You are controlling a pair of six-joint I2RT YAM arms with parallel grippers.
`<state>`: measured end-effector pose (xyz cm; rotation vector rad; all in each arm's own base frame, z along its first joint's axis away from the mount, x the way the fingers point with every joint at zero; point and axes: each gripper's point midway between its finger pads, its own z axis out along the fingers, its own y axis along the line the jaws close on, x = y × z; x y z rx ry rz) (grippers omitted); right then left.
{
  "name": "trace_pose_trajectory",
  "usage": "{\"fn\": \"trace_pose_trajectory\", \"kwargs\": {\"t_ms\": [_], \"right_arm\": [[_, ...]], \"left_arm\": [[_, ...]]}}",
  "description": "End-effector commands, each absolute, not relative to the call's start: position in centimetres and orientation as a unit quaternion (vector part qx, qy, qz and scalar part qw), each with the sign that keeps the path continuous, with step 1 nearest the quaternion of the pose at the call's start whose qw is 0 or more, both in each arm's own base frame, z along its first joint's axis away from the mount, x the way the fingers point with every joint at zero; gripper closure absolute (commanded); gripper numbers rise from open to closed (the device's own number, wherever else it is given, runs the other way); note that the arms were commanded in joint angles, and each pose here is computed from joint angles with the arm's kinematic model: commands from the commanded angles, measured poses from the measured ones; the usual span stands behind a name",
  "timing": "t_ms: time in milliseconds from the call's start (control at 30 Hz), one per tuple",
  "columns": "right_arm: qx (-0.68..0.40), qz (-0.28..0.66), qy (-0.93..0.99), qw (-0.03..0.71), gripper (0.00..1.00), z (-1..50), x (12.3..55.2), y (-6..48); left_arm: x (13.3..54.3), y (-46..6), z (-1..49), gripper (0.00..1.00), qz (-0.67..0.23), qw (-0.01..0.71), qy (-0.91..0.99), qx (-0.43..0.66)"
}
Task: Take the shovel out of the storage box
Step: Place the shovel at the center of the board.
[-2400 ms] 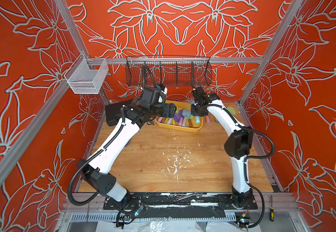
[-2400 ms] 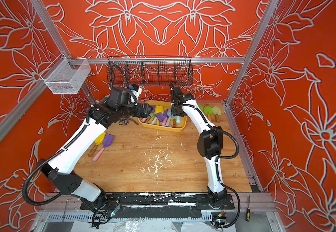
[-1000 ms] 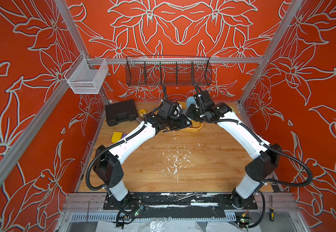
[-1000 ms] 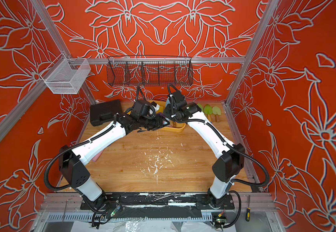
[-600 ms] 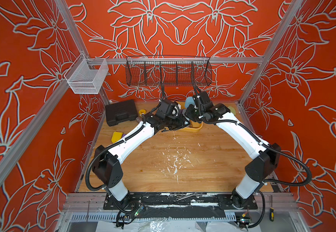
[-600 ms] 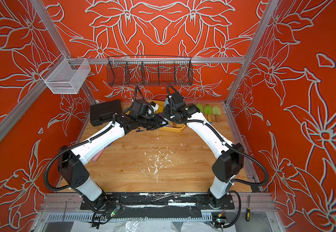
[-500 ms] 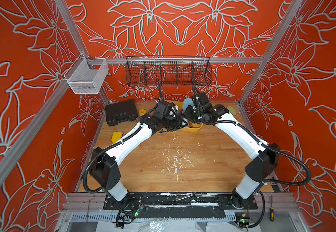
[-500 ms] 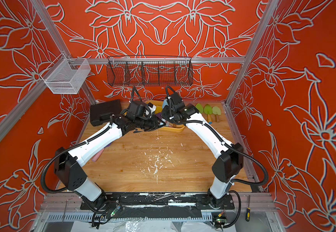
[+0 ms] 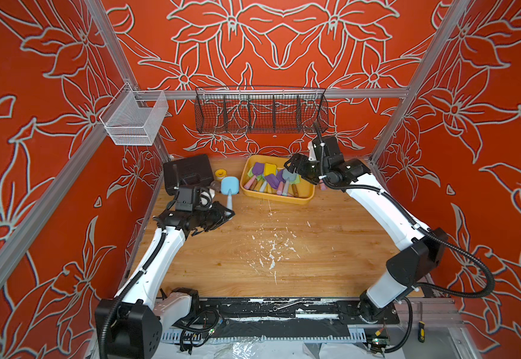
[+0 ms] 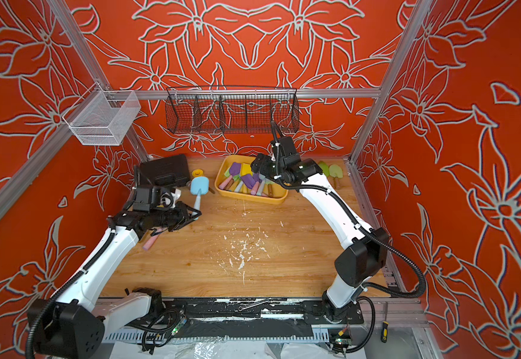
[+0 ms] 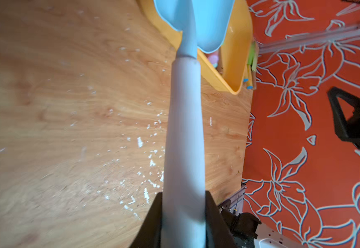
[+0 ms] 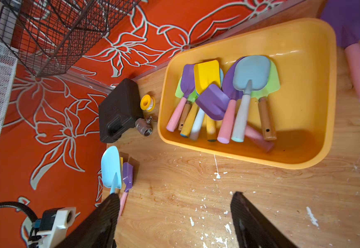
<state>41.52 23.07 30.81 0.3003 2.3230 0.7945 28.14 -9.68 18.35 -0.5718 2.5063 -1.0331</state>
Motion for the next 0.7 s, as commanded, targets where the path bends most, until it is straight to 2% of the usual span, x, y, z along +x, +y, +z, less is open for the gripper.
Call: {"fn": "trace_pose_trajectory", "kwargs": {"t_ms": [0,200,467,667], "right_arm": [[0.092,0.308,0.888,0.328,0.16,31.2,41.0,22.3],[0.091,0.311,0.890,0.321,0.15,30.8,41.5,21.3],[0.100,0.319,0.892,0.304,0.15,29.8,42.5,20.6],[0.104,0.328,0.892,0.294,0.15,29.4,43.1,20.1]], "left_arm": [[26.5,-9.0,16.6,1.00,-0.375,0.142,0.898,-0.183],[27.2,-4.6,14.6,1.00,-0.376,0.117,0.890,-0.229],[28.6,-3.3,12.5,1.00,-0.383,0.026,0.891,-0.241],[28.6,-2.4,10.7,1.00,-0.353,-0.022,0.902,-0.248]]}}
